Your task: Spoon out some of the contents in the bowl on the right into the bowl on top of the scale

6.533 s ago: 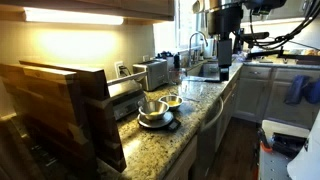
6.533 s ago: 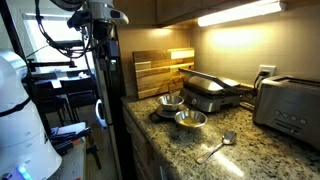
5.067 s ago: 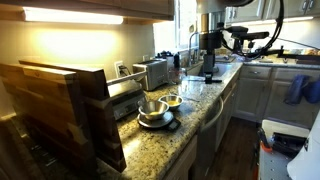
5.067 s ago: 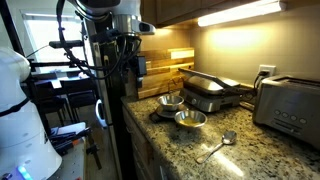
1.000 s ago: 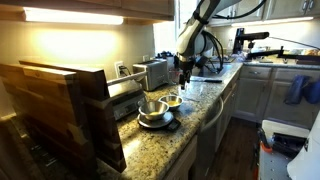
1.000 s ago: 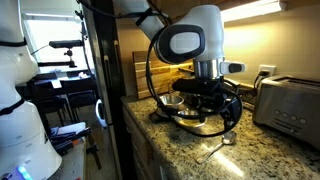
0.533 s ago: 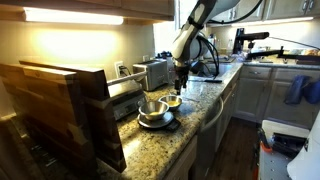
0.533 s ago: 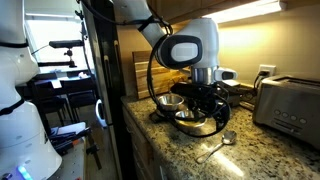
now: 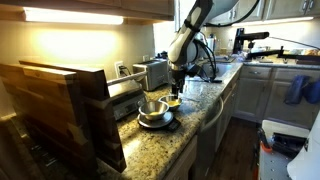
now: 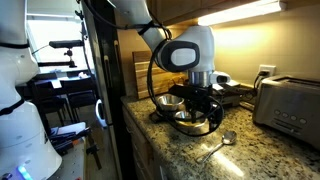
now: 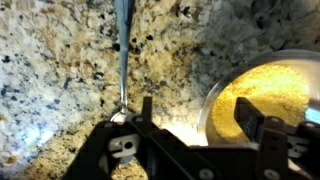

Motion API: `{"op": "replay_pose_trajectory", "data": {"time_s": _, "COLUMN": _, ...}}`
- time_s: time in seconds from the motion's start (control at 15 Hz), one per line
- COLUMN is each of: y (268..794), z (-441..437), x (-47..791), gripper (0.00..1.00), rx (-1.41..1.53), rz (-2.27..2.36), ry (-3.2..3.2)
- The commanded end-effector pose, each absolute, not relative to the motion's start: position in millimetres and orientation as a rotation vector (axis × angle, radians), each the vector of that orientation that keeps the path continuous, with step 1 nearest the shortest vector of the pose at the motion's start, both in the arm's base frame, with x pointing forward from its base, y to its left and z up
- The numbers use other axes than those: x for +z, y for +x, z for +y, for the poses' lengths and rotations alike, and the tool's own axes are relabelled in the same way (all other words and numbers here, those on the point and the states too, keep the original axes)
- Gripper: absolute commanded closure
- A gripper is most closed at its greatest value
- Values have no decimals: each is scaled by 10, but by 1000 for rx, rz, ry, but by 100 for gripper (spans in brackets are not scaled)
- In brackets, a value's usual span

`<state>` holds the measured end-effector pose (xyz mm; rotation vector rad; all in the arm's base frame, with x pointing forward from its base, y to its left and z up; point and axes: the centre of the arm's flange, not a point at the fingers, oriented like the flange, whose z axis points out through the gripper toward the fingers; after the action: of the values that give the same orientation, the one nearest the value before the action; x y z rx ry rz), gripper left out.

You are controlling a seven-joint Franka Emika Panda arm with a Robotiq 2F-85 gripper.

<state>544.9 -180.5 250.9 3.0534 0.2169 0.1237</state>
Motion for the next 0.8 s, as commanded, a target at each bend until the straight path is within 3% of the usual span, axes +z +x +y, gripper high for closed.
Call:
{"op": "replay_pose_trajectory", "data": {"time_s": 0.0, "y": 5451, "z": -1821, "x": 2476, "gripper": 46, "rx": 93, "rz": 193, "ry": 3084}}
{"op": "replay_pose_trajectory", "data": {"time_s": 0.47, "y": 5484, "z": -1751, "x": 2414, "gripper": 91, "rx": 45, "rz": 283, "ry": 3097}}
{"op": "replay_pose_trajectory", "data": {"time_s": 0.73, "y": 5552, "z": -1576, "x": 2450, "gripper": 91, "rx": -38, "rz": 528, "ry": 3078}}
